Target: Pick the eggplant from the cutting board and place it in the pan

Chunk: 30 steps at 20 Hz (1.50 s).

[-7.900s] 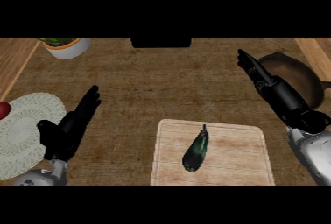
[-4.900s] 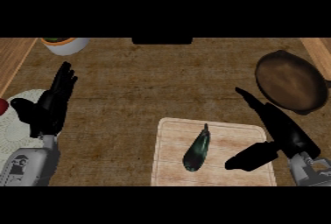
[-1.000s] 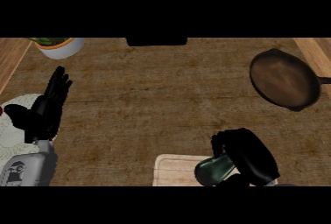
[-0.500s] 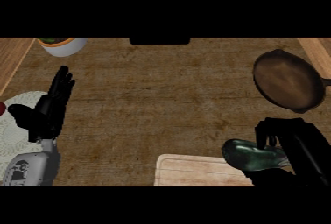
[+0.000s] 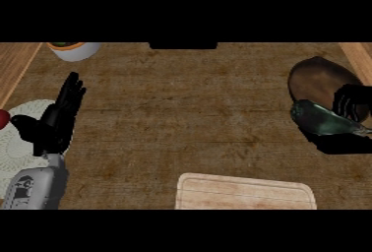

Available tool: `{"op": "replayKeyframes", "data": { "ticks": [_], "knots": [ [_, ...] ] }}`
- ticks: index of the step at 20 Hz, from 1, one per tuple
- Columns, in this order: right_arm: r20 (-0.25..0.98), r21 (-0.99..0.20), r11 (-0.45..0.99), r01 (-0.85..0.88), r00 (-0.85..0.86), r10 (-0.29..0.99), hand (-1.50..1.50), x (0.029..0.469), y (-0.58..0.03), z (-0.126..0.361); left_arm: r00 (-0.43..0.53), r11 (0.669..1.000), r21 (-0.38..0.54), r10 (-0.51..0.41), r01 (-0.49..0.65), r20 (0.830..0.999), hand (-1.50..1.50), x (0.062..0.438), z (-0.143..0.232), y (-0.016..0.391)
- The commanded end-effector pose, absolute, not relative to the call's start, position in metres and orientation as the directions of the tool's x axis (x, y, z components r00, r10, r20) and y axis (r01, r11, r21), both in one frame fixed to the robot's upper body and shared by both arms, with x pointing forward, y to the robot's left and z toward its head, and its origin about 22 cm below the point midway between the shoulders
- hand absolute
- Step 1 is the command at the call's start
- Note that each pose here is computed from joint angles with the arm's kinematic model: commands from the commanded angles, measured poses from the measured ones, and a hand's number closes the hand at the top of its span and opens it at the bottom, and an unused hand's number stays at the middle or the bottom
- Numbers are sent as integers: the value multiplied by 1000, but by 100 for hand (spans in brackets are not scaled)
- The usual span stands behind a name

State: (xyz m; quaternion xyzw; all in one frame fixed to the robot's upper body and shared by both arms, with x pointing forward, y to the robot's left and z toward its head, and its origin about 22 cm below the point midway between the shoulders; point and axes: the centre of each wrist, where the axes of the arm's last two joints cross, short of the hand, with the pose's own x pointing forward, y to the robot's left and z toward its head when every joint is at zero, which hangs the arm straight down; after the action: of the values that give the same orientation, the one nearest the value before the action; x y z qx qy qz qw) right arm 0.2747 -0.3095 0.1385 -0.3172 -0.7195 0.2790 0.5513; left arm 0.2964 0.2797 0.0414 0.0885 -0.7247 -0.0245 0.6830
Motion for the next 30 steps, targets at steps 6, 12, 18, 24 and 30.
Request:
{"op": "replayKeyframes", "data": {
  "ticks": [6,12,18,24,30],
  "knots": [
    [579,-769,585,259,-105,808,150,335,-408,100,-58,986,154,-158,-68,986,0,301,58,268],
    [449,-839,426,339,-13,893,150,355,-437,90,-77,990,133,-137,-53,988,0,305,48,257],
    [469,-824,429,371,20,883,150,367,-450,85,-79,988,151,-152,-24,985,0,311,57,254],
    [588,-791,557,253,67,806,-150,364,-451,62,-95,988,152,-152,-11,984,0,317,62,243],
    [713,-700,714,18,77,697,-150,353,-449,32,-109,988,151,-153,-28,982,0,317,66,245]
  ]
}}
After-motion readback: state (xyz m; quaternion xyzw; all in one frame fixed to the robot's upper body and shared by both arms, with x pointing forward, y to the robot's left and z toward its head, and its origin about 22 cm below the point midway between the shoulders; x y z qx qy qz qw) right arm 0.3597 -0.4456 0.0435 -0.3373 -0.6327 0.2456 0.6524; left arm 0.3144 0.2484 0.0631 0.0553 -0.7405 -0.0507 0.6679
